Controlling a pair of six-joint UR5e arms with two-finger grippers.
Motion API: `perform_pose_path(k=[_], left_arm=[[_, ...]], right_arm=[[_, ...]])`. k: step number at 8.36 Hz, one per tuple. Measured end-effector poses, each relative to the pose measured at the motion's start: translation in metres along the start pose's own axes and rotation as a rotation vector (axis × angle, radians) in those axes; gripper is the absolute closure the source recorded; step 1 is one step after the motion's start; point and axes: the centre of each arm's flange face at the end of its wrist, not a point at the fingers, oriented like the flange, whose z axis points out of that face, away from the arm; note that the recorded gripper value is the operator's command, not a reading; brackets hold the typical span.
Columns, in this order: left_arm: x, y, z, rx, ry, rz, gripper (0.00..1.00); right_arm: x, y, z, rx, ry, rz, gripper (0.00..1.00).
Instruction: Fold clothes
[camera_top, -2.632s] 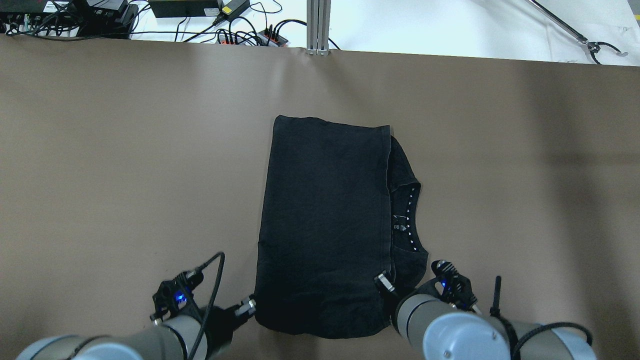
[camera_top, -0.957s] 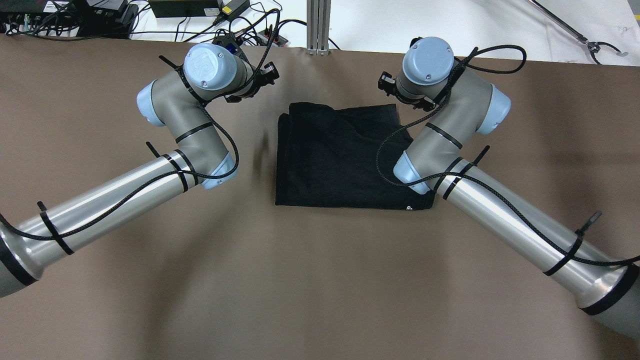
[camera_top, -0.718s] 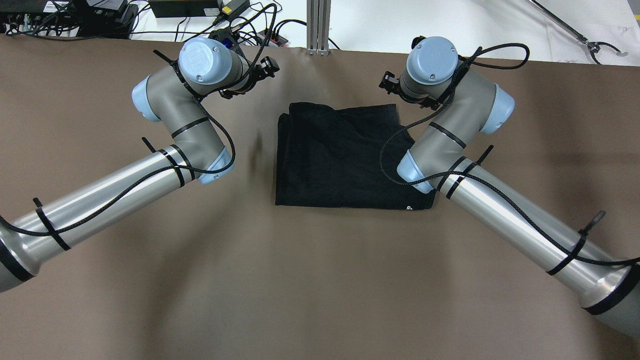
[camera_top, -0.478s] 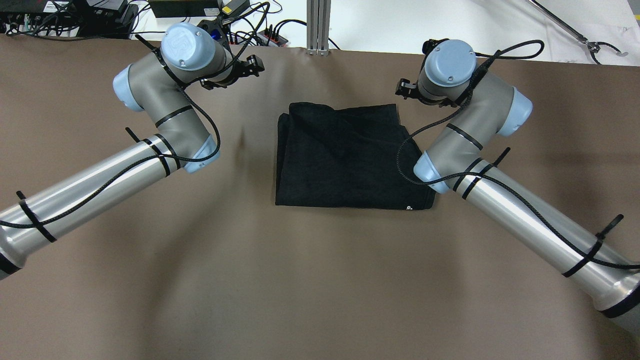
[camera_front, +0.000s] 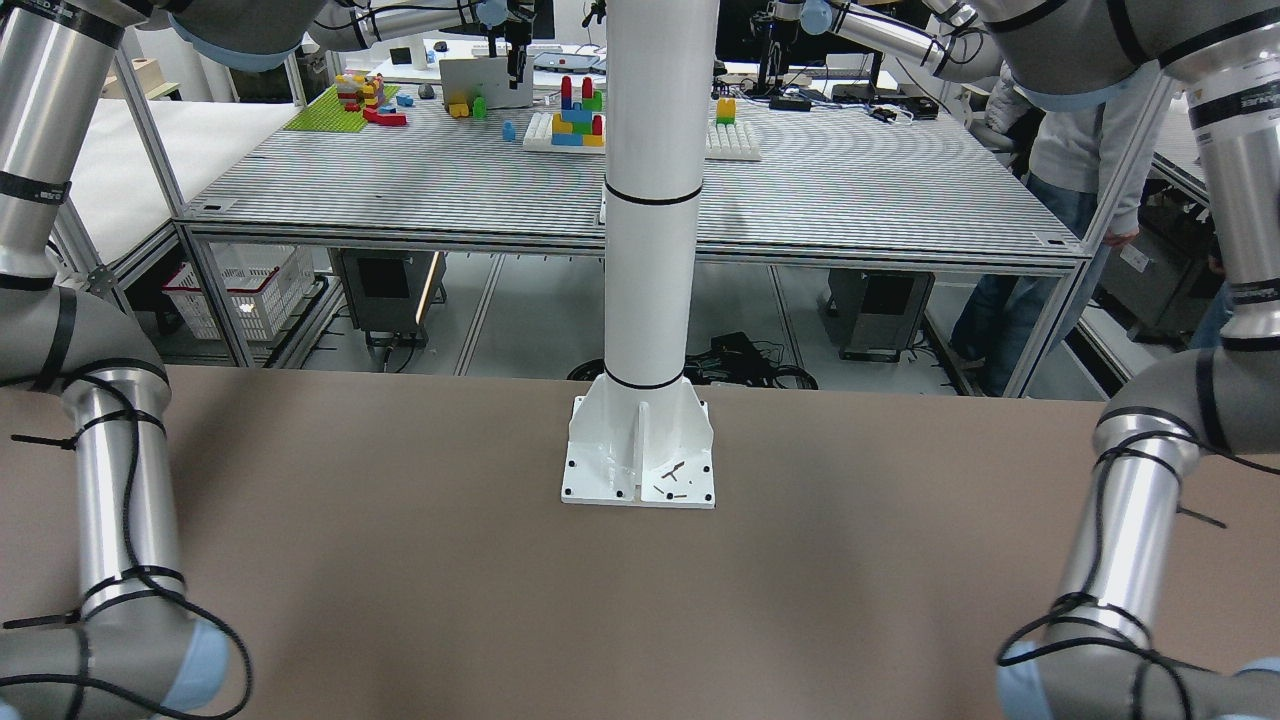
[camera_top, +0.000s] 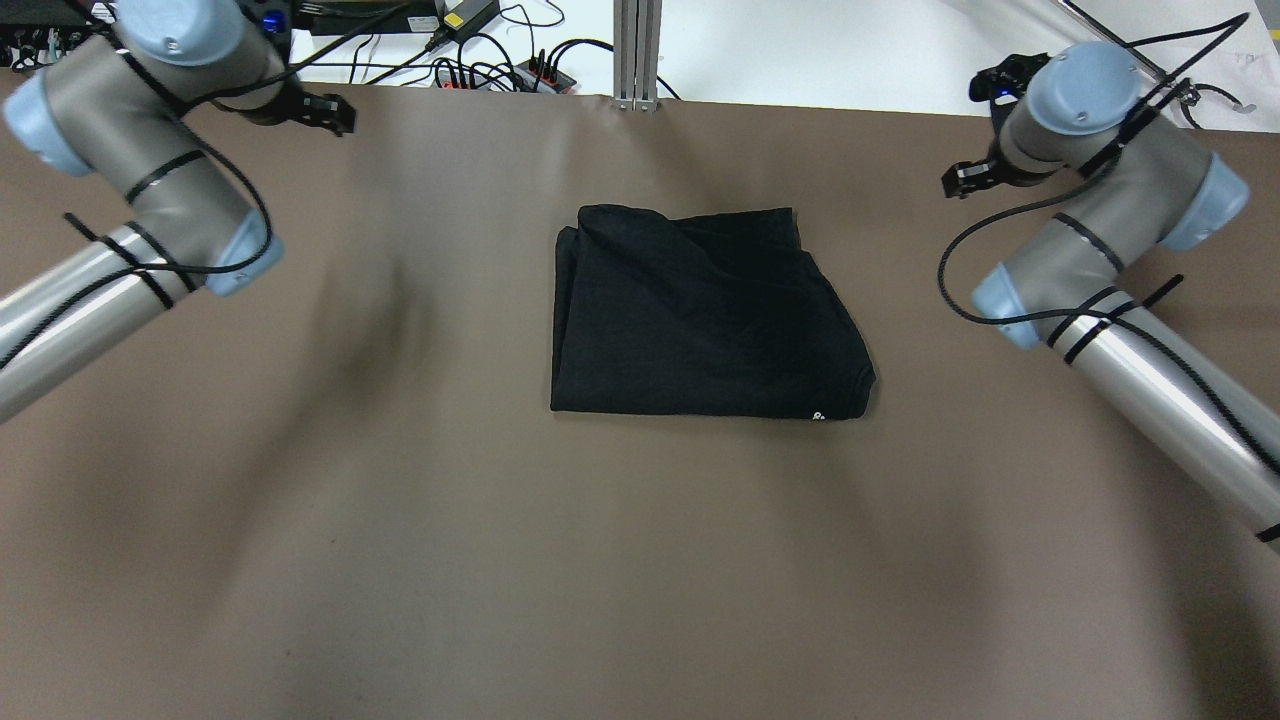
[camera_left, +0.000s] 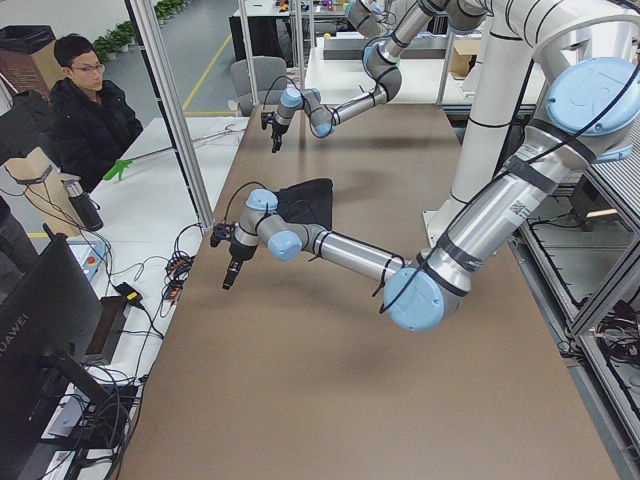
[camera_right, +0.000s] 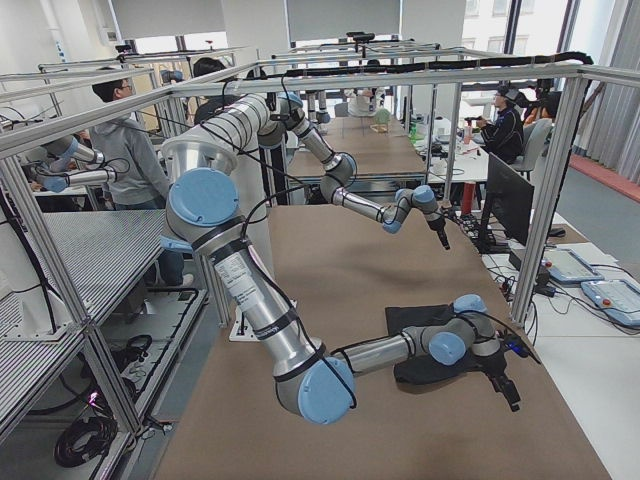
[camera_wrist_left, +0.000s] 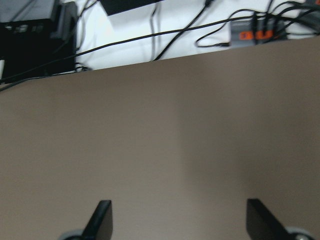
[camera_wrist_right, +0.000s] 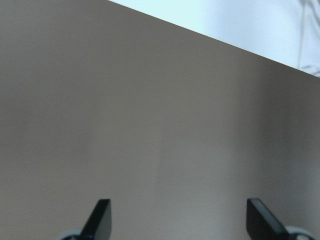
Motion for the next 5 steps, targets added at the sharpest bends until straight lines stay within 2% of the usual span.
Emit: perform_pose_path(k=[1,3,5], left_arm=[[-0.071,0.012,-0.006,0.000,-0.050,0.098,0.06],[-0.213,0.060,-0.025,-0.021,-0.152,0.262,0.06],[-0.330,0.110,-0.056,-0.033,-0.223,0.384,0.06]], right_arm=[[0.054,0.009,0.007,-0.017,0.031,-0.081,0.05],[0.164,0.043,0.018,-0.024,0.085,-0.215,0.05],[0.261,0.087,0.014,-0.022,0.136,-0.300,0.05]])
